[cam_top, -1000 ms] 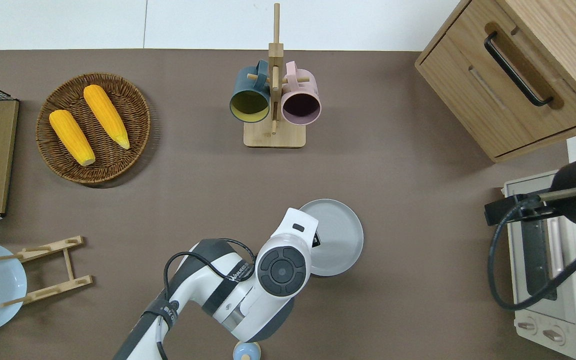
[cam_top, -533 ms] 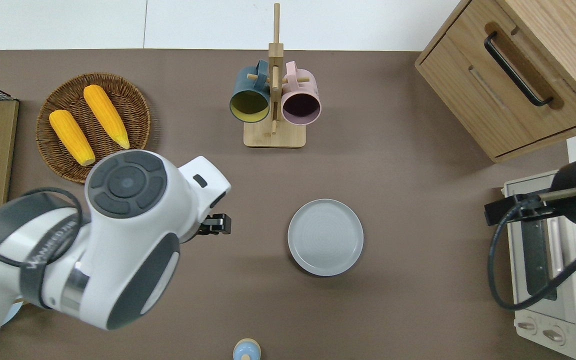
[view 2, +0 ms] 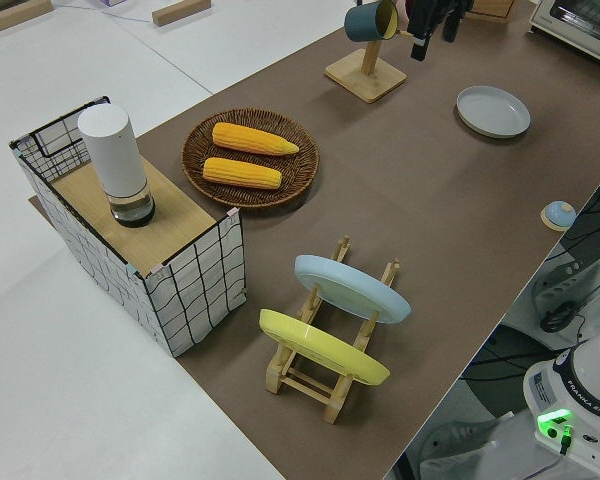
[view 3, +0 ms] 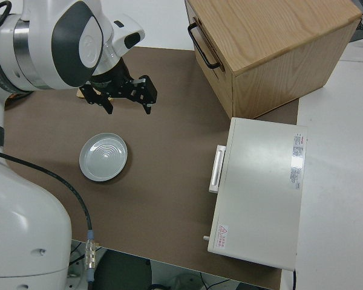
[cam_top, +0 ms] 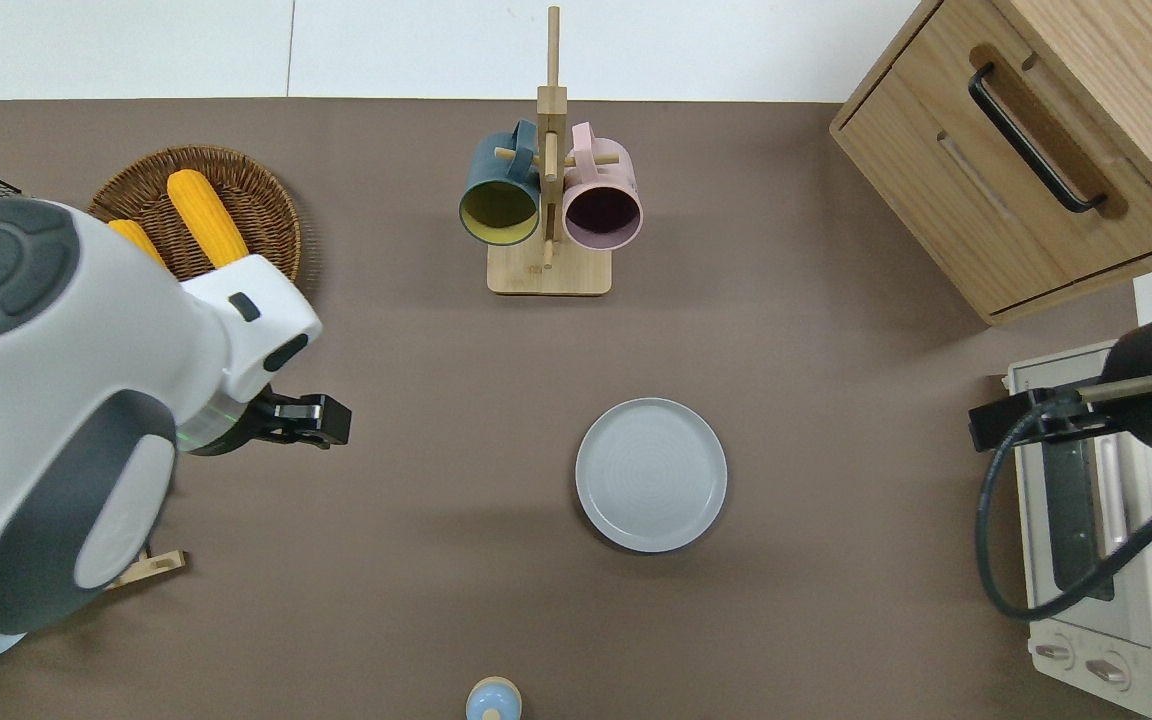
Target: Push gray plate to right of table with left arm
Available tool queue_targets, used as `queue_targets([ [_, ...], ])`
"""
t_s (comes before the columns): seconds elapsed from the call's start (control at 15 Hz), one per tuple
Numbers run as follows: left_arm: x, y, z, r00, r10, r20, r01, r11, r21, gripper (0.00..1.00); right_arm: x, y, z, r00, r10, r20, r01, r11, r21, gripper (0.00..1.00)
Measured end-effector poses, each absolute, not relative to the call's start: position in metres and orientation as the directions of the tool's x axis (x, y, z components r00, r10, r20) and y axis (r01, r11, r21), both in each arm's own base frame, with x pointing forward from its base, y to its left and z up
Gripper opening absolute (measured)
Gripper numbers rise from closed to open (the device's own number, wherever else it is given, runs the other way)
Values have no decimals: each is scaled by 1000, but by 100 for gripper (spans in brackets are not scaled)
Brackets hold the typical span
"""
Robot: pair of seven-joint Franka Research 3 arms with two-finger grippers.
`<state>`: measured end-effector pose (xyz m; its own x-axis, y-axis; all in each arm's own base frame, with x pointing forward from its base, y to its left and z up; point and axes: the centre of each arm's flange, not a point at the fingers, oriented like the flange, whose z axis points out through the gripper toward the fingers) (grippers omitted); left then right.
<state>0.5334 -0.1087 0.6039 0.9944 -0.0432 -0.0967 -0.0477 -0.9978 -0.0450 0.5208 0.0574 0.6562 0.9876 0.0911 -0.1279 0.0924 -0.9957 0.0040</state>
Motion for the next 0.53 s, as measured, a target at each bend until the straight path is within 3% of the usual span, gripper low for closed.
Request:
queue_targets([
  [0.53,537,-80,634,999,-28,-41,-29,-999,-20,100,521,57,656,988,91,-128,92,-996,4,99],
])
